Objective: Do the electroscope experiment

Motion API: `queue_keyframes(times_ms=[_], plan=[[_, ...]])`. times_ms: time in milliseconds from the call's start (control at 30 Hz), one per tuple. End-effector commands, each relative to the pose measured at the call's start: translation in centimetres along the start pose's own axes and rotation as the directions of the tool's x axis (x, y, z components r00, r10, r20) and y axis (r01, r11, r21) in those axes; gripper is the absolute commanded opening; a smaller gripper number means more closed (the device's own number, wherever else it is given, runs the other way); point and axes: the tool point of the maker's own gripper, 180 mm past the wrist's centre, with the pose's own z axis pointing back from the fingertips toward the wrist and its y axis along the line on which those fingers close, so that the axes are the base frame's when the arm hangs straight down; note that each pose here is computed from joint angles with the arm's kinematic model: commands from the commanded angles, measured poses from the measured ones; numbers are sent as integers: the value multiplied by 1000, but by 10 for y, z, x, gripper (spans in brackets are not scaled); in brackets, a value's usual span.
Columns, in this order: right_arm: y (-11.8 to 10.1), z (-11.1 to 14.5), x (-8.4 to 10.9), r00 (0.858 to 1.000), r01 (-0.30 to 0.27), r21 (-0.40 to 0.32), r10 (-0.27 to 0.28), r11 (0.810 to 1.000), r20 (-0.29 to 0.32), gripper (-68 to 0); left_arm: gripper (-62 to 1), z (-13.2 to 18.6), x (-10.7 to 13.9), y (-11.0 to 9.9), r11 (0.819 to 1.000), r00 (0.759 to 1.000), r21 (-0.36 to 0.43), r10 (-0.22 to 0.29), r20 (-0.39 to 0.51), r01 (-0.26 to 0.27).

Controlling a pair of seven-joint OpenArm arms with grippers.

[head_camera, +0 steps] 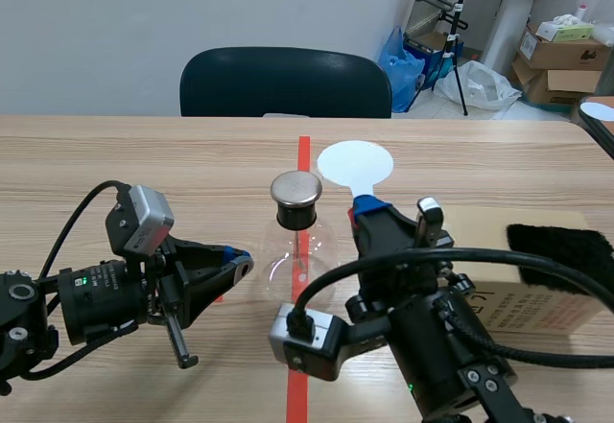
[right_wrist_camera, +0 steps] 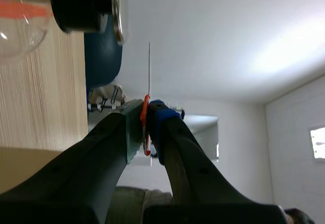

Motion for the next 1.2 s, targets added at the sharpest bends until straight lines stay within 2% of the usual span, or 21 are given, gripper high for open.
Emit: queue_keyframes(times_ms=[0,200,433,700,1167], plan=[[-10,-3,-11,999,-7,-35,6,999,-39,-665,-579,-3,13,1,1000,999,-2,-2,46,2],[-10,-1,-34,986,-7,-35,1,999,-166,-665,-579,-3,13,1,1000,999,-2,-2,46,2],[-10,3,-50,967,-7,-35,-2,999,-255,-665,-579,-3,13,1,1000,999,-2,-2,46,2],[-10,5,-57,956,-7,-35,-4,999,-295,-665,-579,-3,14,1,1000,999,-2,-2,47,2],[-10,5,-57,956,-7,-35,-4,999,-295,-665,-579,-3,13,1,1000,999,-2,-2,47,2]])
